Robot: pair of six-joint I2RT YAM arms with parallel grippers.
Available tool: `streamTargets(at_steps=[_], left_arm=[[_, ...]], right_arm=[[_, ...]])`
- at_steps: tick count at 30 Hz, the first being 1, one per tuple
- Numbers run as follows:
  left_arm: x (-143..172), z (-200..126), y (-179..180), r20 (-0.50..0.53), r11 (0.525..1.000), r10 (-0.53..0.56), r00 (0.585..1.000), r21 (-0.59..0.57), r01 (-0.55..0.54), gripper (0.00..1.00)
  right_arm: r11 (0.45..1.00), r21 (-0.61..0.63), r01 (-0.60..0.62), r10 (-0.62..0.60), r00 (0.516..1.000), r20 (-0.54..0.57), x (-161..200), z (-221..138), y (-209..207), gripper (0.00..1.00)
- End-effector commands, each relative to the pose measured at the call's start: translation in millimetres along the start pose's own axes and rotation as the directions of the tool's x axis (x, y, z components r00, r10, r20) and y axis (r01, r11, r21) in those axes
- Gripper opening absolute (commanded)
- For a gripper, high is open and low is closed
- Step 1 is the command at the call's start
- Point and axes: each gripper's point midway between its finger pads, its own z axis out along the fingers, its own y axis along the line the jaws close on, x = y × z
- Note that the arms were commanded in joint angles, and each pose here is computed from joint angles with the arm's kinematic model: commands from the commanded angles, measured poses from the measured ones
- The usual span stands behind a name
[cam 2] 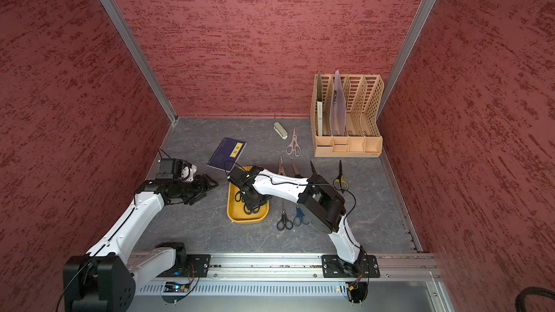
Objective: Take the scissors out of the storage box
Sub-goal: Pick up the scissors from the storage box, then place the scissors at the center of the board.
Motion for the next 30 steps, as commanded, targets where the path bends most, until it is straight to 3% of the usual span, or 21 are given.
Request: streamTargets(at_steps=[1,9,14,22,30], left_arm=[[2,-4,-1,0.008,1.000,-0.013,1.000,0.019,0.013,0.76],[14,-7,-3,0.001,1.000,0.000,1.000,0.027,0.000,0.76],[22,-4,-8,-0.016,0.999,0.040,0.999,0.026,-0.039,0.76],[28,-2,-10,-0.020,0.997,0.071,0.997,0.016,-0.071,0.76],[30,3,-12,-0.037,0.996,0.087,0.996,0.011,-0.086,0.76]], right_arm=[[1.000,0.011,0.005,-0.006,0.995,0.102,-18,-34,-7,0.00],[0.999,0.032,0.021,-0.026,0.987,0.159,-19,-66,-27,0.00],[0.994,0.097,0.044,-0.056,0.992,0.116,1,-78,-61,0.00],[0.972,0.235,-0.023,0.026,1.000,-0.013,66,-93,-138,0.00],[0.941,0.323,-0.099,0.148,0.980,-0.130,129,-89,-169,0.00]])
